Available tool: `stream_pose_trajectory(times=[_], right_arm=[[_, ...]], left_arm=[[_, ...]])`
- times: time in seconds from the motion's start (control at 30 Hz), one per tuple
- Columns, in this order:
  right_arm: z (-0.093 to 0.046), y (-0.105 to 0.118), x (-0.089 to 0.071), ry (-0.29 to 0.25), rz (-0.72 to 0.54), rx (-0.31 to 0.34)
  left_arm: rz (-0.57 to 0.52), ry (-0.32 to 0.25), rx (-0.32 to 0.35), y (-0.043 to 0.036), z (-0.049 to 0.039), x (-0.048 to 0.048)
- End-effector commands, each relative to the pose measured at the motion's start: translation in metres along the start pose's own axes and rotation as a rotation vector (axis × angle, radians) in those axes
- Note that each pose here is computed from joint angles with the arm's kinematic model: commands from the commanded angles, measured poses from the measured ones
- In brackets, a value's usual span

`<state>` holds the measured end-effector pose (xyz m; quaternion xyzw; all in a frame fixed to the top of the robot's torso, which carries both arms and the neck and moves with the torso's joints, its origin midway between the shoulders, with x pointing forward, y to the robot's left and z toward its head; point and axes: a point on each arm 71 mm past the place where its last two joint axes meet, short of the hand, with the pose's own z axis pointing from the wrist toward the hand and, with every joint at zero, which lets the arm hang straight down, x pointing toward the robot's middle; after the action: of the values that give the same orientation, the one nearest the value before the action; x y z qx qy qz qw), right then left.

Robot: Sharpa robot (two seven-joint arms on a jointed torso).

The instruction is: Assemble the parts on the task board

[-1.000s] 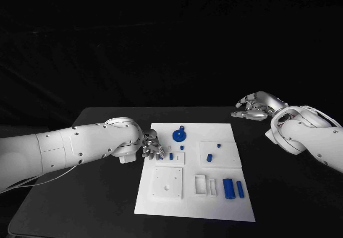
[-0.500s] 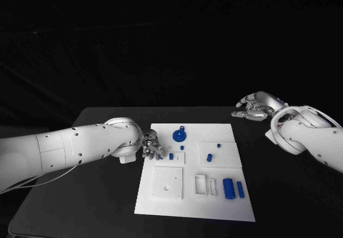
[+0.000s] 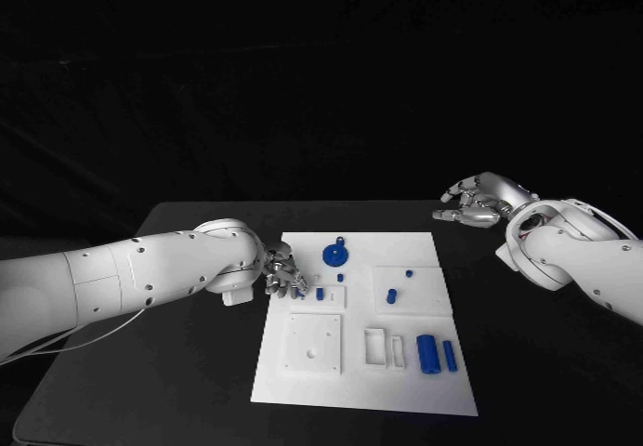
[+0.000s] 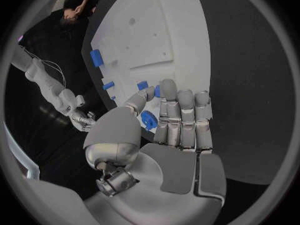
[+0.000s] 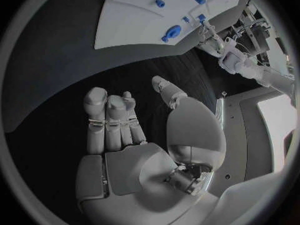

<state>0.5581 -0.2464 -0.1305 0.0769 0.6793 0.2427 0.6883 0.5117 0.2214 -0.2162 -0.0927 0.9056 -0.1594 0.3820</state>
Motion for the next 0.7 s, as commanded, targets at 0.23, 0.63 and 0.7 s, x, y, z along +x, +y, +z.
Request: stream_pose_trajectory(times=[0.23, 0.63, 0.7], right_arm=[[-0.0003, 0.0005, 0.0009, 0.011, -0.003, -0.009], [-0.0002, 0.0005, 0.0010, 0.011, -0.003, -0.009], [-0.0002, 0.0003, 0.0009, 0.011, -0.003, -0.009]], left_arm=[[0.003, 0.065, -0.001, -0.0014, 0.0002, 0.0018], [-0.002, 0.115, -0.017, 0.0002, 0.0014, -0.0046], [0.000, 0.120, -0.017, -0.0001, 0.0019, -0.0050]])
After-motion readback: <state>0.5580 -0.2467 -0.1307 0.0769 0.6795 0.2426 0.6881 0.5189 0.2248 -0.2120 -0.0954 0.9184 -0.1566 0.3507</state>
